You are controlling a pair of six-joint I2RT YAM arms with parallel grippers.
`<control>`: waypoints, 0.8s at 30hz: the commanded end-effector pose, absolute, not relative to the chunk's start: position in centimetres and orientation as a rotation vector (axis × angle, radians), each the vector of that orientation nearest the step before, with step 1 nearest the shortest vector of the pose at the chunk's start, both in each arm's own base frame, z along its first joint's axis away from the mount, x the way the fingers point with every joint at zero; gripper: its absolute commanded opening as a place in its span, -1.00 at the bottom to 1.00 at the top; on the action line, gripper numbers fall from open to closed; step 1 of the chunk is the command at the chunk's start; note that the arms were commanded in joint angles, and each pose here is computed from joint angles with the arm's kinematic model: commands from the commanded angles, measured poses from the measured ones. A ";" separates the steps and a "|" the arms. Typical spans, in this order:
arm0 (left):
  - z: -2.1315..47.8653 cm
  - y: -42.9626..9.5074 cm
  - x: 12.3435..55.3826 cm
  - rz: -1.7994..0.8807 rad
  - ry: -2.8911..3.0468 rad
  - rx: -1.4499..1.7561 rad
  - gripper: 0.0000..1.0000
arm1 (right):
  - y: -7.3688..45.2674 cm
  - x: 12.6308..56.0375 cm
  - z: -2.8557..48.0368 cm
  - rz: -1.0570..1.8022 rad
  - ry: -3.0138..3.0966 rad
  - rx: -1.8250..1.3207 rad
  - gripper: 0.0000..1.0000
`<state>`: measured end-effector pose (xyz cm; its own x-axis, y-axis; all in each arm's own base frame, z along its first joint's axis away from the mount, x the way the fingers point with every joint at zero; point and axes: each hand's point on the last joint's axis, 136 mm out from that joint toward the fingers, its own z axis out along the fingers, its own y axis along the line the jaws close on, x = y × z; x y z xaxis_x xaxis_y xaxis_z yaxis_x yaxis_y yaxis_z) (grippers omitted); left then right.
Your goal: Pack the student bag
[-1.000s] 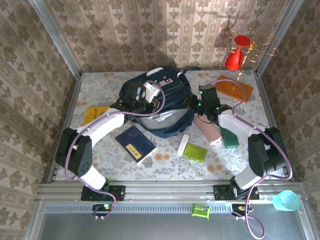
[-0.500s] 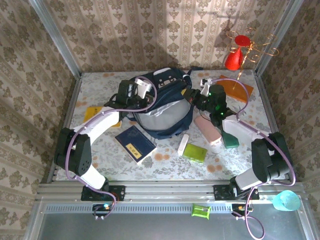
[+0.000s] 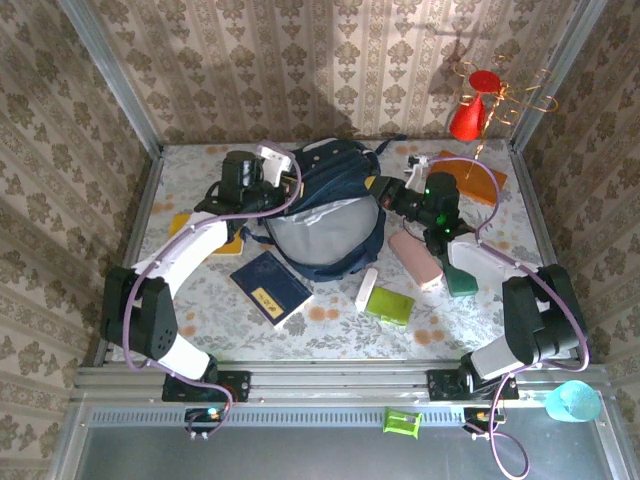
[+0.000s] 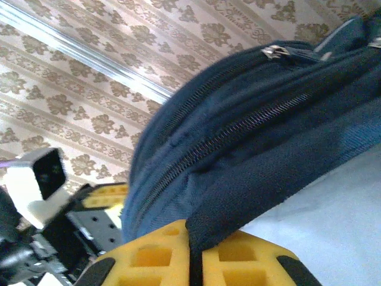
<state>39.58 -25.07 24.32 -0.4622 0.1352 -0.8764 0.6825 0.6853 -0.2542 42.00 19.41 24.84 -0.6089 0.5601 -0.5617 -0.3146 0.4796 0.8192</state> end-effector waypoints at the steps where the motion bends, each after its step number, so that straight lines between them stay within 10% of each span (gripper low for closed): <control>1: 31.1 -23.0 41.7 -0.711 1.825 0.520 -1.00 | 17.3 42.3 24.0 1.156 1.856 0.233 -0.63; 24: 30.1 -24.8 42.0 -0.723 1.829 0.623 -1.00 | 9.8 28.6 13.1 0.051 2.518 0.073 0.61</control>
